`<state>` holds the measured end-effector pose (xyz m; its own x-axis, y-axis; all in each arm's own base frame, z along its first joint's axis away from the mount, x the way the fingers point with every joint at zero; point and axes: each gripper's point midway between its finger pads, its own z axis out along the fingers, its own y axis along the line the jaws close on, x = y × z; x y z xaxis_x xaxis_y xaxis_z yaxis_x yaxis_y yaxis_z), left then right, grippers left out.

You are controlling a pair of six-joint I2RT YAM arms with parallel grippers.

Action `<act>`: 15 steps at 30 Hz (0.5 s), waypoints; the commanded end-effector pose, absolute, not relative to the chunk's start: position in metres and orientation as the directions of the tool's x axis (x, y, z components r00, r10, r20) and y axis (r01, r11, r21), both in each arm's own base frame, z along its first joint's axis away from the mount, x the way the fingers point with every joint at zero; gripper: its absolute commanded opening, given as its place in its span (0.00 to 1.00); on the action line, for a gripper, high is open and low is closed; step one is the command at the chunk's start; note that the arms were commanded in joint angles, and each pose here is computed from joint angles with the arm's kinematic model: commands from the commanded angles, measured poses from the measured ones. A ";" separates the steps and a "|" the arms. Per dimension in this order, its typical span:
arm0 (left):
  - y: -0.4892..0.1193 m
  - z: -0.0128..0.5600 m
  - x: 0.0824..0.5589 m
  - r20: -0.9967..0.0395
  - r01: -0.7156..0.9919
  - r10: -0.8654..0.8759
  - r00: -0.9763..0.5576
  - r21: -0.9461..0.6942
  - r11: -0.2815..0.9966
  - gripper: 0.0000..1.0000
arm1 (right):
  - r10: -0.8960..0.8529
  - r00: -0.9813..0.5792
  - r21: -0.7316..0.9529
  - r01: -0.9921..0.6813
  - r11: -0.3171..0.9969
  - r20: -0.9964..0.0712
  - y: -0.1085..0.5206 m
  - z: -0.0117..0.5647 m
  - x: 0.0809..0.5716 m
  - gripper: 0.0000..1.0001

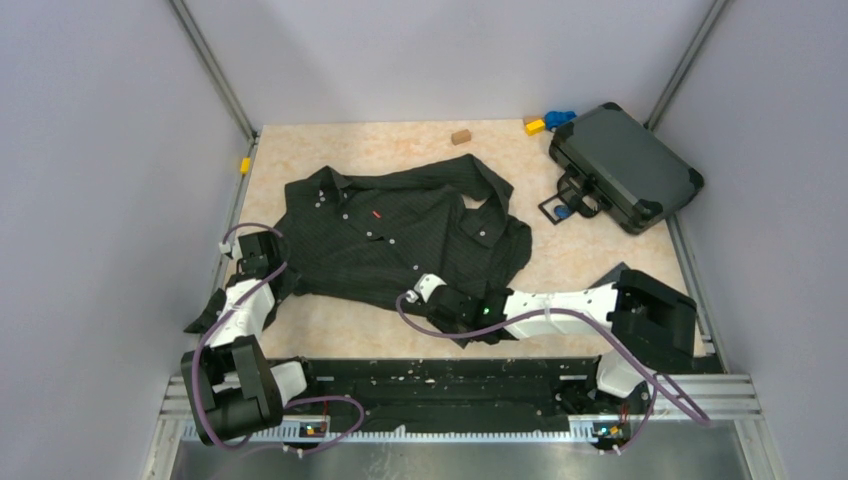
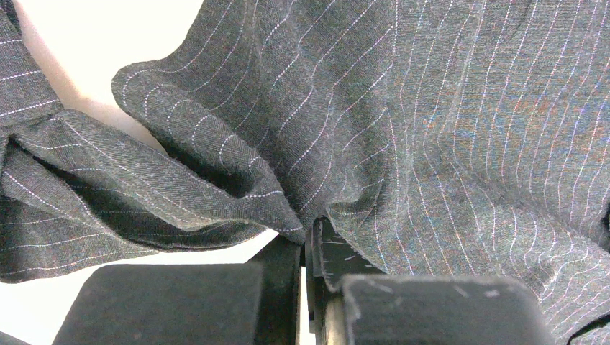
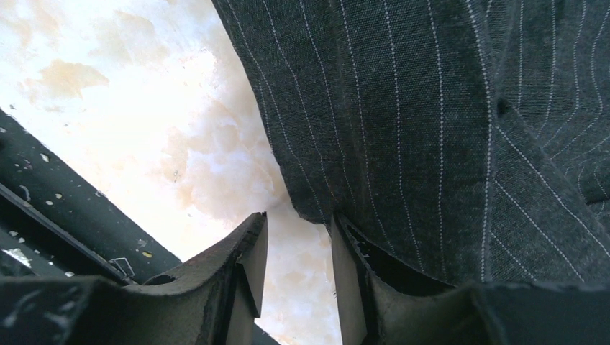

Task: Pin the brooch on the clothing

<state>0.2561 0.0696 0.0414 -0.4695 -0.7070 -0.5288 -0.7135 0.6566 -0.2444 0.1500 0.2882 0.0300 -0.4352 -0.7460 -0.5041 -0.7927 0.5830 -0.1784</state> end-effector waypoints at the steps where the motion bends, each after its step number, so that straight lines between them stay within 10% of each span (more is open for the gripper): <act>1: 0.076 0.062 0.271 -0.580 -0.692 -0.690 -0.432 -0.278 0.666 0.00 | -0.736 -0.442 -0.193 -0.776 0.600 -0.512 0.290 0.022 0.153 0.37; 15: 0.074 0.062 0.271 -0.579 -0.687 -0.690 -0.435 -0.283 0.670 0.00 | -0.709 -0.461 -0.124 -0.787 0.605 -0.533 0.296 0.032 0.147 0.00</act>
<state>0.2561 0.0692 0.0413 -0.4746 -0.7038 -0.5286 -0.7093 0.6614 -0.2437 0.1528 0.2894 0.0188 -0.4557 -0.7267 -0.5141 -0.7731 0.6094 -0.1761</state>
